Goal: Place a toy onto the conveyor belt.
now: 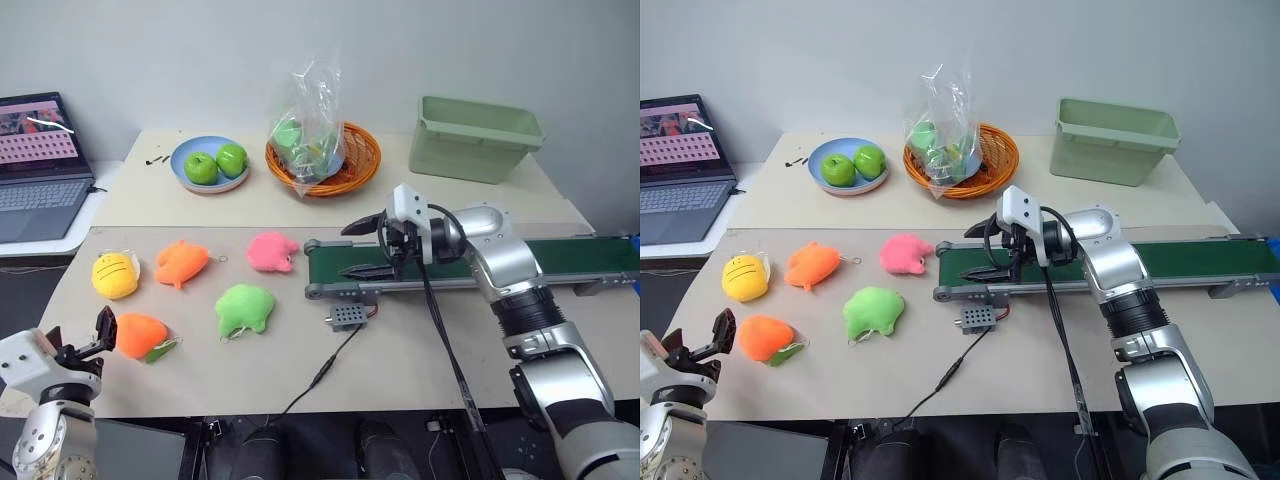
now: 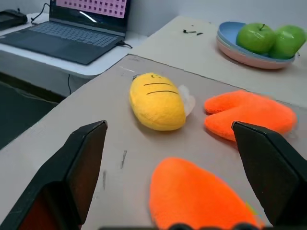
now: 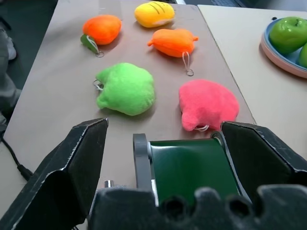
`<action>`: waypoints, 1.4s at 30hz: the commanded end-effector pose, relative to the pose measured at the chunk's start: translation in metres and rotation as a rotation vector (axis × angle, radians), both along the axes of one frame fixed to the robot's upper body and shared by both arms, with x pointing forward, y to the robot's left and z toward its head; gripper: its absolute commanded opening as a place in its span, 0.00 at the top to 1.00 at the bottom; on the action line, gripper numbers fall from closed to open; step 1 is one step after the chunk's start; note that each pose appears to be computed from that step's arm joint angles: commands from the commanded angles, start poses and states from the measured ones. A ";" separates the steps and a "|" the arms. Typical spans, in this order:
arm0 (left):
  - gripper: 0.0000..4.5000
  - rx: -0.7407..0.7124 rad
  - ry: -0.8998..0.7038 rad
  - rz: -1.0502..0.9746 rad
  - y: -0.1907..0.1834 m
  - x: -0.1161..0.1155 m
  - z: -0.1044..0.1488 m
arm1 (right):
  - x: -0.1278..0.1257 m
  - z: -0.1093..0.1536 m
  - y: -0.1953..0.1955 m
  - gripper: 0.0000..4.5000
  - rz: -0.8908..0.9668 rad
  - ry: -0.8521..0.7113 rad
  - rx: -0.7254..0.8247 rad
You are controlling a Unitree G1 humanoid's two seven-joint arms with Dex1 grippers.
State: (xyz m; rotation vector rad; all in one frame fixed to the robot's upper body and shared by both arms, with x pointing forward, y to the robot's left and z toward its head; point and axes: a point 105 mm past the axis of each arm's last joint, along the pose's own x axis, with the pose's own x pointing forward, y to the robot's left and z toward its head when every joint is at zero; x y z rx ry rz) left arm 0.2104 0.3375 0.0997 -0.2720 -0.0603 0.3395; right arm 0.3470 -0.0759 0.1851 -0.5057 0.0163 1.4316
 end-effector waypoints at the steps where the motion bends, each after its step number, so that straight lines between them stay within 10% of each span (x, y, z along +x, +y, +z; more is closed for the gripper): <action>1: 0.01 -0.164 -0.117 -0.038 0.004 -0.012 0.007 | 0.002 0.016 0.002 0.00 0.018 -0.074 0.007; 14: 0.01 -0.712 -0.282 -0.016 0.012 -0.025 -0.029 | 0.010 0.023 -0.001 0.00 -0.023 -0.096 0.022; 40: 0.01 -0.981 -0.169 -0.037 -0.011 0.021 -0.075 | 0.004 0.038 -0.017 0.00 -0.093 -0.168 -0.007; 42: 0.18 -0.984 -0.131 -0.048 -0.015 0.023 -0.081 | 0.003 0.041 -0.017 0.00 -0.095 -0.178 -0.005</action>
